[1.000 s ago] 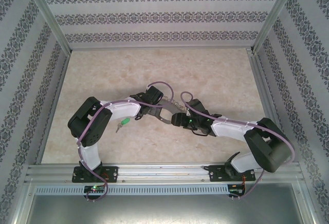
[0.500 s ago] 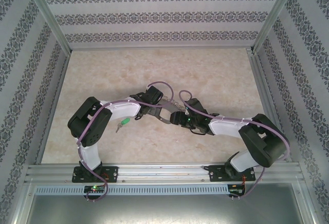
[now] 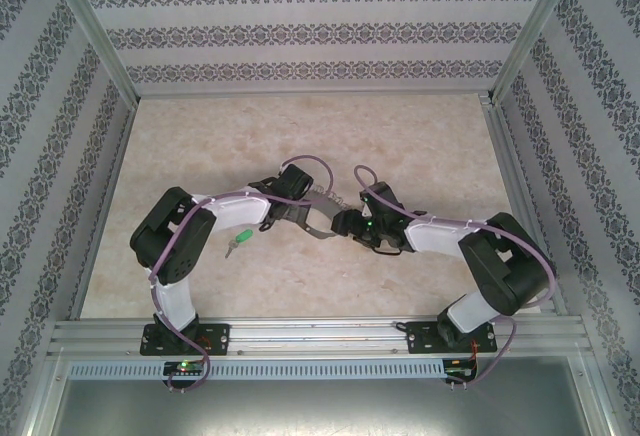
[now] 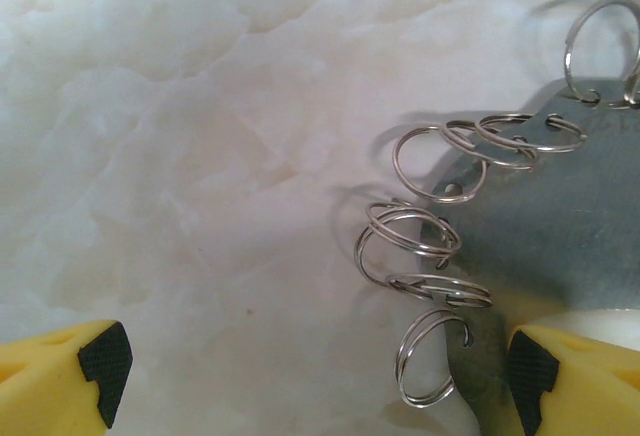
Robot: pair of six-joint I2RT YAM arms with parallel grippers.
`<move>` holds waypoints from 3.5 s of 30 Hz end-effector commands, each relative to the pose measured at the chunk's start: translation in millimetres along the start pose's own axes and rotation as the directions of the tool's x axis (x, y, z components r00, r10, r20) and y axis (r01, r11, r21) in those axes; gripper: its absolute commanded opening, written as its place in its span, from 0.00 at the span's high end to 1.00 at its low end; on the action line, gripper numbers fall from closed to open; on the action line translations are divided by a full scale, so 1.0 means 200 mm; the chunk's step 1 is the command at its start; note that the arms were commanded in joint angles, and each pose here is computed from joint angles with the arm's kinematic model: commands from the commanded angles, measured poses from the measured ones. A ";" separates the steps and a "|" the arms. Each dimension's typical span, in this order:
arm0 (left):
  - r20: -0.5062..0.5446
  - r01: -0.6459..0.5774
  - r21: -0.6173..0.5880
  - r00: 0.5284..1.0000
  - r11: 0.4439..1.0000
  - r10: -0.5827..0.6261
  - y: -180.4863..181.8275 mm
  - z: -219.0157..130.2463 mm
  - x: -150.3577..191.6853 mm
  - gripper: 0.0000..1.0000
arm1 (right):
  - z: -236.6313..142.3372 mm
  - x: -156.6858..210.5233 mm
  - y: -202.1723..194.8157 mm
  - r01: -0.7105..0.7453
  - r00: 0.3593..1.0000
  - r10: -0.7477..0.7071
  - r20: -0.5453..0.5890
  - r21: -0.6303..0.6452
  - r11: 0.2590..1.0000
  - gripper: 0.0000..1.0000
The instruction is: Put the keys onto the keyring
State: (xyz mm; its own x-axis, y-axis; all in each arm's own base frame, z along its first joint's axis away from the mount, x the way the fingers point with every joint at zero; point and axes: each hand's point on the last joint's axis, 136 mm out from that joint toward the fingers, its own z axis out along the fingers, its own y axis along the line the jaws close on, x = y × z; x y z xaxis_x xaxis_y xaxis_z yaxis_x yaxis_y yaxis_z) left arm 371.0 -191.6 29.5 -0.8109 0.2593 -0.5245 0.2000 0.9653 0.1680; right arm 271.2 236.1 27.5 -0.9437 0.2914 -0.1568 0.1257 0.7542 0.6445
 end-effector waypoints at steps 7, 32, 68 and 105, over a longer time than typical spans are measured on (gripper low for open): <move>0.022 0.037 -0.042 0.999 0.998 -0.036 0.10 -0.08 0.00 0.03 | 0.14 -0.37 0.18 0.053 0.987 -0.038 0.159 -0.091 0.994 0.39; 0.133 0.081 0.209 0.985 0.975 -0.110 -0.01 -0.43 -0.22 0.02 | -0.13 -0.05 0.15 0.282 0.953 -0.279 0.121 -0.011 0.959 0.39; 0.181 0.162 0.186 0.964 0.969 -0.196 0.17 -0.54 -0.21 0.00 | 0.15 -0.11 0.24 0.345 0.937 -0.346 0.051 0.027 0.938 0.53; 0.183 0.169 0.215 0.961 0.962 -0.209 0.14 -0.54 -0.22 0.00 | 0.20 -0.15 0.18 0.421 0.904 -0.428 0.021 0.142 0.896 0.67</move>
State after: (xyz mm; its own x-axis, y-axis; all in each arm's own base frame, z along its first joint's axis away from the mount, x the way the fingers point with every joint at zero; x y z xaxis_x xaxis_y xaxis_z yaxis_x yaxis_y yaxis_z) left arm 353.4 -183.0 143.8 -0.7223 0.0861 -0.6862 0.1932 0.9778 -0.0807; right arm 313.0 279.2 27.4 -0.9107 -0.0067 -0.4130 -0.2146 0.8621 0.4591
